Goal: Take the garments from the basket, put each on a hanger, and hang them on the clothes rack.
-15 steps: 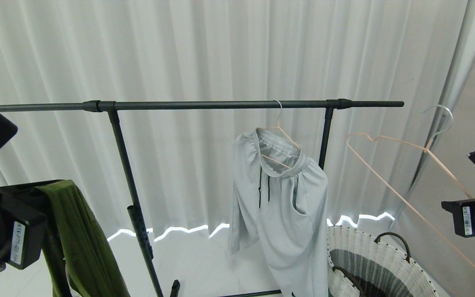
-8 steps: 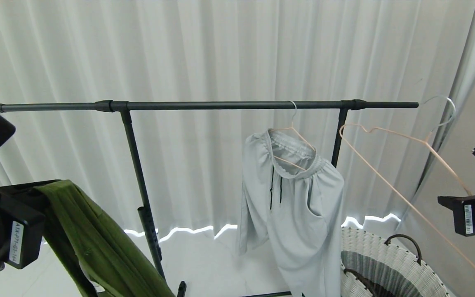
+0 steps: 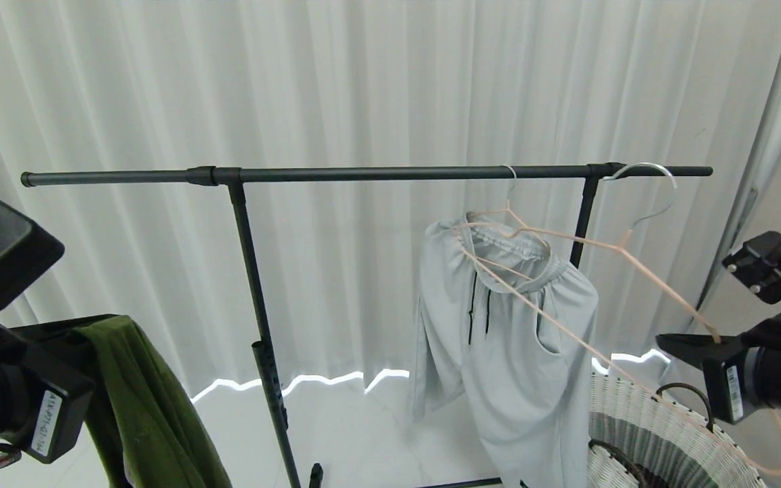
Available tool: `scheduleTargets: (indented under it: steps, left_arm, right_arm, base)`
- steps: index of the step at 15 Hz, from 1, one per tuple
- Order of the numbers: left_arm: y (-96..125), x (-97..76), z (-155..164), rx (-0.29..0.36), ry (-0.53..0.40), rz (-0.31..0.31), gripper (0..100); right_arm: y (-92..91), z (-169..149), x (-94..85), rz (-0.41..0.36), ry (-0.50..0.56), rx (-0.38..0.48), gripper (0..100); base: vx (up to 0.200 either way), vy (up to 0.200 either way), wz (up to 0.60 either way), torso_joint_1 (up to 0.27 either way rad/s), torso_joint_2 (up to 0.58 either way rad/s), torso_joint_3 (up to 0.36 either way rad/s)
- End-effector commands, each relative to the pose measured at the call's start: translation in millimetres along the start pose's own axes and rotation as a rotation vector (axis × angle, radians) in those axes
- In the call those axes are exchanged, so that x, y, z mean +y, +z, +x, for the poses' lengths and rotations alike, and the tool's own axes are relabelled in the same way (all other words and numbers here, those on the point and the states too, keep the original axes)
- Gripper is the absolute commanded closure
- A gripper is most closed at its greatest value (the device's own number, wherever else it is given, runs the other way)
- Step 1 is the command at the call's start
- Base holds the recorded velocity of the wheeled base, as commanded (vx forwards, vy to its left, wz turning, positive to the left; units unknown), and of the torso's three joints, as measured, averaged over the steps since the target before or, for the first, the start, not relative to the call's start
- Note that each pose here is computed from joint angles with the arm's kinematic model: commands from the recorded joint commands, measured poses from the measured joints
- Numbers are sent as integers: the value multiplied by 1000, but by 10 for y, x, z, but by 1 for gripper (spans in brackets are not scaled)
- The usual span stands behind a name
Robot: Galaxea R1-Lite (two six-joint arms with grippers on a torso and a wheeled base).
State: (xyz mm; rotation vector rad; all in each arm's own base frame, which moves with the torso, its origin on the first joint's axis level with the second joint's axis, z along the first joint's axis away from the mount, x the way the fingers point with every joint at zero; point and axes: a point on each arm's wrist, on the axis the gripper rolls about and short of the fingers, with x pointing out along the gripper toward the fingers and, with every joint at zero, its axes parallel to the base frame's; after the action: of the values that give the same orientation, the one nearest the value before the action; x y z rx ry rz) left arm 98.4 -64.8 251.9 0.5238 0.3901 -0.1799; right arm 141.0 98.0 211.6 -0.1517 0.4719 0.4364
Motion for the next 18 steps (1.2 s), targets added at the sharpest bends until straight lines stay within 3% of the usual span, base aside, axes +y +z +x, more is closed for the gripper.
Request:
scheduleTargets:
  steps: [1,4,6,10,14,18]
  left_arm:
    - [-23,-15,16,11,-1,11,100]
    - [-35,-94,148,69,5,38,100]
    - [7,-159,287,118,35,47,100]
    - [140,-320,621,191,121,-82,100]
    - [209,-341,681,190,134,-122,100]
    - [207,-340,672,188,134,-125,100]
  right_arm:
    - [-72,10,303,-84,147,33,100]
    - [-163,-57,638,-166,308,70,100]
    - [-228,-177,857,-159,426,88,100]
    - [-332,-371,1110,-136,574,127,100]
    - [-339,-302,1156,-133,556,144,100]
    - [-342,-101,1153,-54,459,187,100]
  base:
    - [0,0,0,0,0,0]
    - [0,0,0,0,0,0]
    - [0,0,0,0,0,0]
    - [0,0,0,0,0,0]
    - [0,0,0,0,0,0]
    - [0,0,0,0,0,0]
